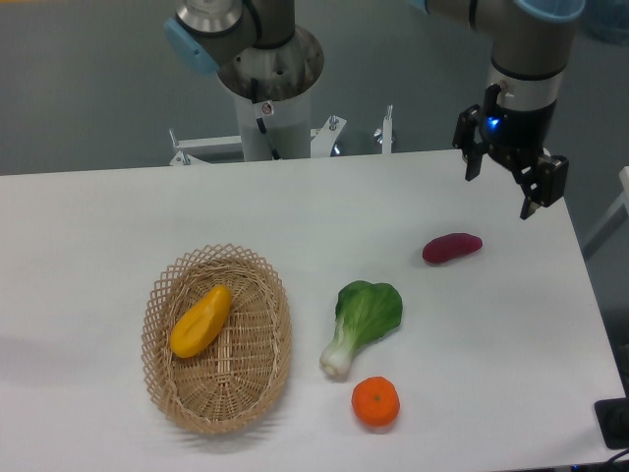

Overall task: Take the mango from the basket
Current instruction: 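Move the open gripper over the wicker basket above the yellow mango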

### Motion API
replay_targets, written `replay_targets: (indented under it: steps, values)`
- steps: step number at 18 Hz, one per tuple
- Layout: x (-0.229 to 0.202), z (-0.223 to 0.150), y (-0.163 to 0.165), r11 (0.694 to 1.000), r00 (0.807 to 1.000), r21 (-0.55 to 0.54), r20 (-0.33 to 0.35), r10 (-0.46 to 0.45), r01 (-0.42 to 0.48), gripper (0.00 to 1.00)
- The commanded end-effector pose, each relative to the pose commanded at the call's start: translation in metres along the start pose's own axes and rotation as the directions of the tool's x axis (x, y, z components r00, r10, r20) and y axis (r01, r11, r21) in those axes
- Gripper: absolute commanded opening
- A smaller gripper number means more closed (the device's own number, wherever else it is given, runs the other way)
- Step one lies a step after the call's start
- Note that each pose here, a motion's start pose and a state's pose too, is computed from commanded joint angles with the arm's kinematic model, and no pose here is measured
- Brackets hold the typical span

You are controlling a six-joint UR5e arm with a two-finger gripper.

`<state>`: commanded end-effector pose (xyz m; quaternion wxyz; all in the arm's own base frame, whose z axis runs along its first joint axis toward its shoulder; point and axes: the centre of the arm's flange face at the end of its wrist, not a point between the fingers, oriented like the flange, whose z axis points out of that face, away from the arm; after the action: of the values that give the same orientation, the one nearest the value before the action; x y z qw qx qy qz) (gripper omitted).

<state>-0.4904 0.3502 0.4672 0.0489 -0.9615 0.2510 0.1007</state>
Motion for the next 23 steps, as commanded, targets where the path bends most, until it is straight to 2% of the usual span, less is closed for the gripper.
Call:
replay_targets:
  steps: [10,11,13,16,18,20,23]
  values:
    - [0.021,0.017,-0.012,1.000,0.999,0.026,-0.041,-0.006,0.007,1.00]
    - [0.026,0.016,-0.015,0.999,0.999,0.040,-0.041,-0.032,0.034,1.00]
    - [0.035,0.019,-0.025,0.984,0.987,0.089,-0.061,-0.150,0.155,1.00]
    - [0.047,0.019,-0.062,0.943,0.949,0.121,-0.100,-0.298,0.309,1.00]
    - [0.059,0.022,-0.108,0.939,0.943,0.124,-0.126,-0.307,0.322,1.00]
    - [0.069,0.026,-0.136,0.921,0.923,0.117,-0.154,-0.353,0.372,1.00]
    - [0.086,0.032,-0.181,0.905,0.905,0.114,-0.175,-0.387,0.409,1.00]
